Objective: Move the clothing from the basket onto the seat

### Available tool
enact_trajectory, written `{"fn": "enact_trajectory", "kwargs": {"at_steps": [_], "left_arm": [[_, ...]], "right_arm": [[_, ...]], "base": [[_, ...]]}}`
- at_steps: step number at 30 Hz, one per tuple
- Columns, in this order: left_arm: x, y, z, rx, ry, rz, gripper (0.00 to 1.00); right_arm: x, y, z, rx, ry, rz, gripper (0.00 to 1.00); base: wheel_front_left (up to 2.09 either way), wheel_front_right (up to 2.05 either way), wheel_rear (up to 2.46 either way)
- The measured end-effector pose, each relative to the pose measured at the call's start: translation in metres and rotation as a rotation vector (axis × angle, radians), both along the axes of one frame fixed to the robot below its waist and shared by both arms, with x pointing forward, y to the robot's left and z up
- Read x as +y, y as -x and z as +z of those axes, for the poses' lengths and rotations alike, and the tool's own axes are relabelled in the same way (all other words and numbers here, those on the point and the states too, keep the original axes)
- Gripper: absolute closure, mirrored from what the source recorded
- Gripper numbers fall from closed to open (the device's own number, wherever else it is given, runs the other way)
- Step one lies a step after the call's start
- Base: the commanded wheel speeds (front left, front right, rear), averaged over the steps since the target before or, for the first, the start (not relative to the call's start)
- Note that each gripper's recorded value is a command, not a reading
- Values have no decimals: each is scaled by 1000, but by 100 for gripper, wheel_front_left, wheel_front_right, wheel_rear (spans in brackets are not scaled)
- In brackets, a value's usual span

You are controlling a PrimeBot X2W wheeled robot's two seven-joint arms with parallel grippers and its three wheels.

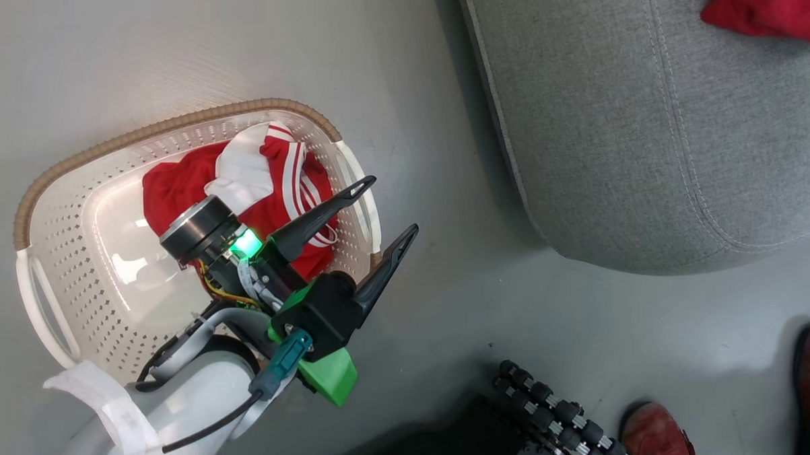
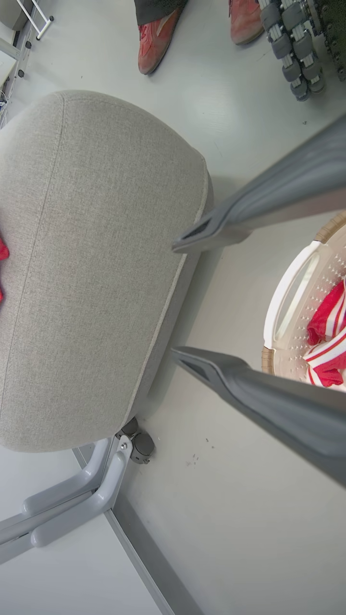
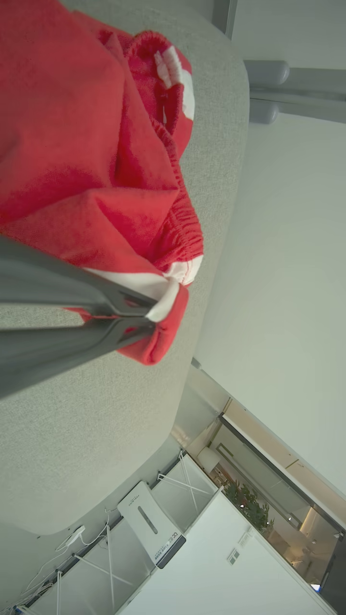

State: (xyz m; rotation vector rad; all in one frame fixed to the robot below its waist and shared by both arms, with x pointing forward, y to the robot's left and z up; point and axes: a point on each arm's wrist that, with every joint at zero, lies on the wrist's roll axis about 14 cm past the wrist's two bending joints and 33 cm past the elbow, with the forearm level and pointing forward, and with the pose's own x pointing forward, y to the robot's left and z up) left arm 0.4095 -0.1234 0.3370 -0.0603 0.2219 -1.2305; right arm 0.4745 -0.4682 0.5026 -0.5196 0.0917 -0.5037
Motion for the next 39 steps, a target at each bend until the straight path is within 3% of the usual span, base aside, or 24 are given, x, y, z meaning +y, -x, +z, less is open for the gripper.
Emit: {"fn": "enact_trajectory", "kwargs": {"at_steps": [1, 2, 11, 16, 21, 27, 34, 39], "left_arm": [[0, 0, 1, -2, -2, 1, 0], [0, -1, 2, -5, -2, 3, 0], [-5, 2, 28, -14, 55, 41, 0], [-5, 2, 46, -17, 99, 103, 0], [5, 4, 55, 5, 112, 197, 0], [31, 1, 64, 33, 87, 358, 0], [79, -4, 98, -12, 94, 572, 0], [122, 4, 120, -68, 85, 727, 0]], "right_arm": [[-4, 7, -7, 10, -20, -26, 69], [-8, 16, -12, 19, -33, -51, 0], [-15, 91, -29, 20, -100, -214, 0], [14, 119, -48, 40, -168, -206, 0], [71, 114, -74, 77, -282, -66, 0], [142, 88, -76, 52, -393, 146, 0], [223, 66, -56, -4, -476, 393, 0], [272, 63, -20, -94, -517, 556, 0]], "base": [[0, 0, 0], [0, 0, 0], [0, 0, 0], [0, 0, 0], [0, 0, 0], [0, 0, 0], [0, 0, 0], [0, 0, 0]]}}
